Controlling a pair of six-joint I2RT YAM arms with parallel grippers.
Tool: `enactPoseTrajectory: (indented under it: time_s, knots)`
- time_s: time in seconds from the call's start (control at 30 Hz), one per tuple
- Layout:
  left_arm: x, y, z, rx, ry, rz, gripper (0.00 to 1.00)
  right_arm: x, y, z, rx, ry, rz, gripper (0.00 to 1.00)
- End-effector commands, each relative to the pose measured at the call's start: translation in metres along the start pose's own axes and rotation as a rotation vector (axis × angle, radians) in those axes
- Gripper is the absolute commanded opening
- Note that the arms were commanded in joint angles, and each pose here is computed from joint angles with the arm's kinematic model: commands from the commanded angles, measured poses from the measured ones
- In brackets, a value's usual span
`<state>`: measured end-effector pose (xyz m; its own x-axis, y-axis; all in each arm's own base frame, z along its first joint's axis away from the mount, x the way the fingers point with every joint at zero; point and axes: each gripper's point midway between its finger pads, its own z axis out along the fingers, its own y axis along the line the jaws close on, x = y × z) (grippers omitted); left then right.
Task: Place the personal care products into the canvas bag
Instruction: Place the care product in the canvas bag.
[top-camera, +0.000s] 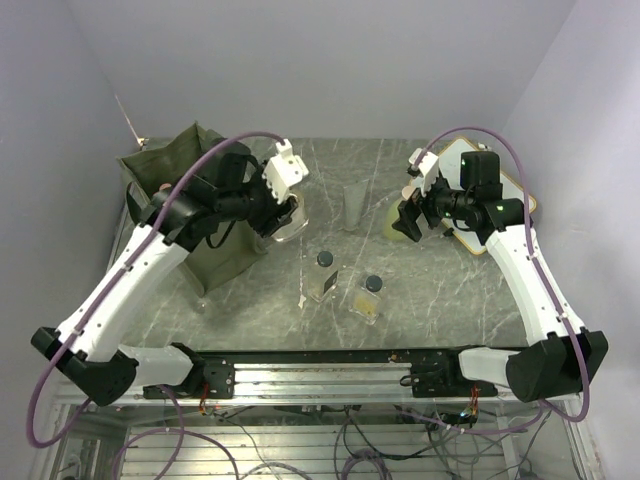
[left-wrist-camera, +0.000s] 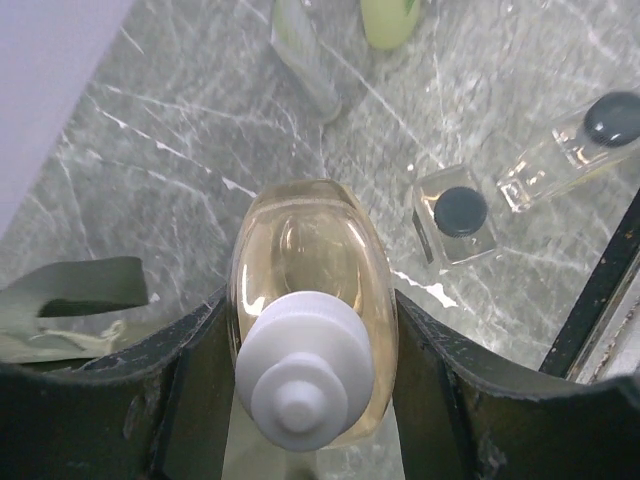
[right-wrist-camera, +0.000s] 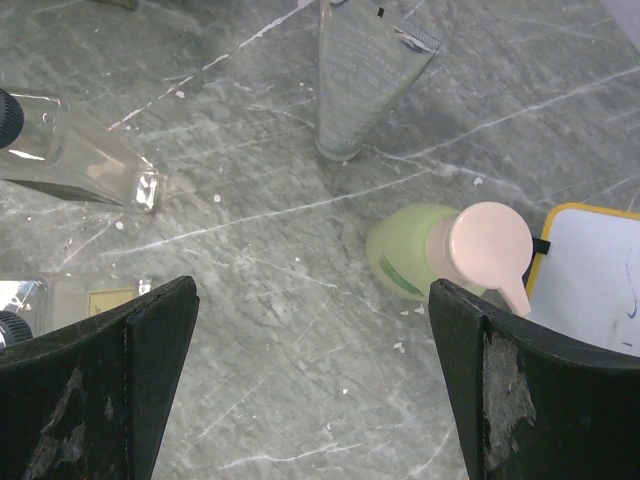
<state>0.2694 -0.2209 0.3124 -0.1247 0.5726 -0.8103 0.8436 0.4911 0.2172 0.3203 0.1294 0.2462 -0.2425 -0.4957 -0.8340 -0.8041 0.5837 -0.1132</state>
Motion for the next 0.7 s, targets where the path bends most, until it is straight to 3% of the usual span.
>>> enactPoseTrajectory:
  time_s: [0.0,0.37,0.67]
  knots:
    - [-0.071,0.009,-0.057,-0.036,-0.244,0.044,0.07,-0.009,-0.008,-0.002,0.019,-0.011,-0.025,1.0]
    - [-0.129,0.048,-0.148,-0.215,-0.461,-0.066,0.07,-0.008,-0.005,-0.002,0.018,-0.019,-0.008,1.0]
    - [-0.121,0.111,-0.201,-0.528,-0.517,-0.252,0.07,-0.011,-0.002,-0.003,0.014,-0.032,0.0,1.0]
